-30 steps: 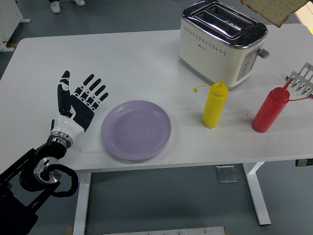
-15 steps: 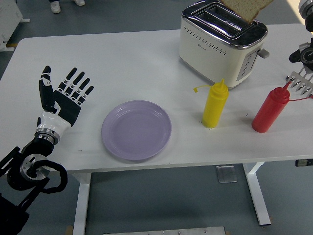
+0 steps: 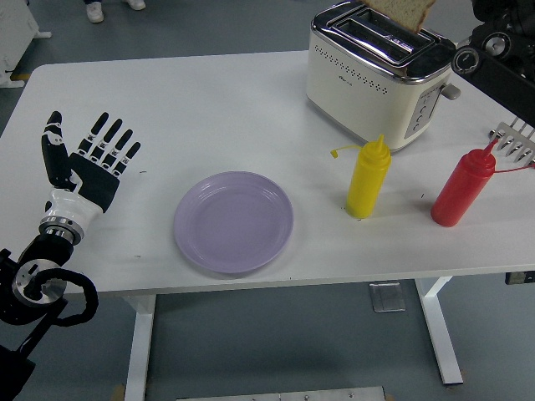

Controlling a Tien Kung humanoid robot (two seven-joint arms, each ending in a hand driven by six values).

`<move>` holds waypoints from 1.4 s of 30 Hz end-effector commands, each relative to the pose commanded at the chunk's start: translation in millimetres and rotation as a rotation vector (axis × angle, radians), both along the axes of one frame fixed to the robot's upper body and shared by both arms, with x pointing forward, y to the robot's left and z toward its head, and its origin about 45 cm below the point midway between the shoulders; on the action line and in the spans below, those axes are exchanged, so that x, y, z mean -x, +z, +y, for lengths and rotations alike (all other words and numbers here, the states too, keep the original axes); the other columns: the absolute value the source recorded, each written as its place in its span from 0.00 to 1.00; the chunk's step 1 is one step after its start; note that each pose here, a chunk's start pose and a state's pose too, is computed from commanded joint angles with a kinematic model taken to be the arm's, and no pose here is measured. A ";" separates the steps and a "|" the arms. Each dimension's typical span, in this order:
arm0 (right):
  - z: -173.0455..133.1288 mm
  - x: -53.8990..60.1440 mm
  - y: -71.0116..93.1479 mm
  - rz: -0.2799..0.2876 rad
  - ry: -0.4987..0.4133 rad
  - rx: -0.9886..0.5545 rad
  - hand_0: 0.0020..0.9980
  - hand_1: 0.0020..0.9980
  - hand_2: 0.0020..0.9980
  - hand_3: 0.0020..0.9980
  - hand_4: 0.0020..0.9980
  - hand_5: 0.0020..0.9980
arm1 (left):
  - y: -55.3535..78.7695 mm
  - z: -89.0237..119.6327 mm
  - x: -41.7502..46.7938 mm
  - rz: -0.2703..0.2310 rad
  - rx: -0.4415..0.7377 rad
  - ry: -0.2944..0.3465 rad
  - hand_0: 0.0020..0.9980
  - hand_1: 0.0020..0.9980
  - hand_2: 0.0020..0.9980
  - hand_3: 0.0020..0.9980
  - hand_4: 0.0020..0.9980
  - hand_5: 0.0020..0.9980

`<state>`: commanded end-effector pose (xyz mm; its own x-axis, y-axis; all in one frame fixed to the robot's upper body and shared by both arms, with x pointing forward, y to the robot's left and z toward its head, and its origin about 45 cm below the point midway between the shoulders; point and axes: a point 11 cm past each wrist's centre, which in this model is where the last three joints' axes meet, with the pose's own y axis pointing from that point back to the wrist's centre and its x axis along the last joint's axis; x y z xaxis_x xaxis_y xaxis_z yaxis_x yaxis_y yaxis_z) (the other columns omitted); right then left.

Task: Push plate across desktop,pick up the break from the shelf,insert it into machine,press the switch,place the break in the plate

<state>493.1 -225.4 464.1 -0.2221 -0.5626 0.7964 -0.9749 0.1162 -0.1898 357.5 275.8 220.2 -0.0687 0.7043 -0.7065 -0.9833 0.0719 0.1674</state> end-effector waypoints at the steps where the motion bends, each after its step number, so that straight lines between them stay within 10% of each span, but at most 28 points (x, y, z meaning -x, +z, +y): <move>1: 5.6 -2.4 0.2 0.012 -0.001 0.014 0.41 0.46 0.46 0.49 0.23 0.00 | 0.1 1.4 -0.2 0.003 0.009 0.003 0.85 0.80 0.78 0.77 0.78 1.00; 23: 4.3 -42.7 -12.8 0.126 -0.154 0.081 0.34 0.44 0.48 0.51 0.22 0.00 | 0.5 11.3 -1.9 0.012 0.024 0.027 0.85 0.79 0.78 0.76 0.78 1.00; 42: 16.0 -45.2 -11.6 0.144 -0.140 0.097 0.27 0.41 0.48 0.51 0.21 0.00 | -2.8 12.0 -1.5 0.022 0.023 0.027 0.85 0.80 0.78 0.76 0.77 1.00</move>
